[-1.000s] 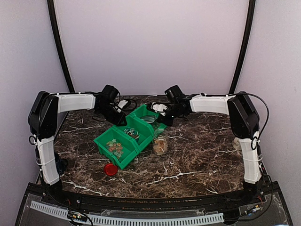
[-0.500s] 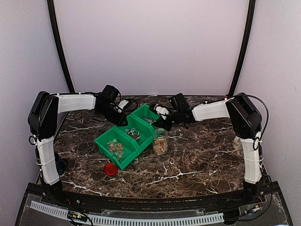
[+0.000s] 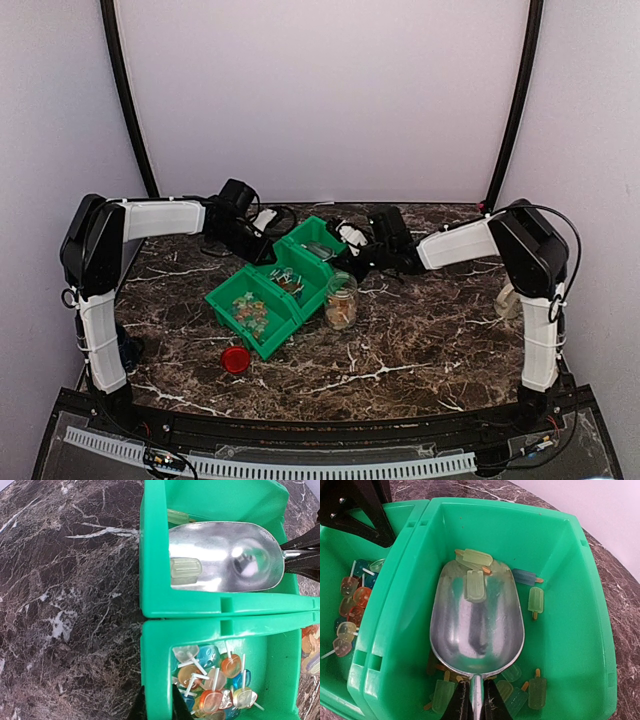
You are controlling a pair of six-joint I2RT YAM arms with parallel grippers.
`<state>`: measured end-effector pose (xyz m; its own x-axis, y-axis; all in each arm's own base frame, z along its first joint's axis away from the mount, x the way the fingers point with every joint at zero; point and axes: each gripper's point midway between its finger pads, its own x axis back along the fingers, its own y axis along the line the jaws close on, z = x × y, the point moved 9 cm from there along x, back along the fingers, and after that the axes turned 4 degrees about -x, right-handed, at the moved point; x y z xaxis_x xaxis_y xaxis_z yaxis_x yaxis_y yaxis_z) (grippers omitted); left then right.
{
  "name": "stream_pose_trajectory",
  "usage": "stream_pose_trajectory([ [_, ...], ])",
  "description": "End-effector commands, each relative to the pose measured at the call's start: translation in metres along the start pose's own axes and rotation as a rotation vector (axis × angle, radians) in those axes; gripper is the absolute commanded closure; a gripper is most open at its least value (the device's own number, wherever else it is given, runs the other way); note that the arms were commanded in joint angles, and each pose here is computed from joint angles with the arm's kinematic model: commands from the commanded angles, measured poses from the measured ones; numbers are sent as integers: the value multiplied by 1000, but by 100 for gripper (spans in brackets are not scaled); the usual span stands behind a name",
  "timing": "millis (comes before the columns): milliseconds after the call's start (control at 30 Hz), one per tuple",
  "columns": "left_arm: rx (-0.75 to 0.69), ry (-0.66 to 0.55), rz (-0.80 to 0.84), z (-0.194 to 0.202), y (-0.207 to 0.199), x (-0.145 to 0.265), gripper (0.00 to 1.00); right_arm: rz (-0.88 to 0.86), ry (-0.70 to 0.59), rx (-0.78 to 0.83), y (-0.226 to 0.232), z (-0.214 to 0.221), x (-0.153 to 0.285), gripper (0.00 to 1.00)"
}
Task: Pack the candies
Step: Scoop the fake candies from the storage box.
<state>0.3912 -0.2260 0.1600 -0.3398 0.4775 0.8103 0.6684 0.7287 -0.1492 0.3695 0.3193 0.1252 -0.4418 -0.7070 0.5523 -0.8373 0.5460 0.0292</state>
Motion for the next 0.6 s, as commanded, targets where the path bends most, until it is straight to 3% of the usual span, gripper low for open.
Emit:
stream_pose_trajectory([
  [0,-38,-212,90,-46,-20,49,100,66,-115,33,0,-26,16,100],
  [567,-20,-185,89,-43,-17,44,100,166,-211,47,-4,-35,39,100],
])
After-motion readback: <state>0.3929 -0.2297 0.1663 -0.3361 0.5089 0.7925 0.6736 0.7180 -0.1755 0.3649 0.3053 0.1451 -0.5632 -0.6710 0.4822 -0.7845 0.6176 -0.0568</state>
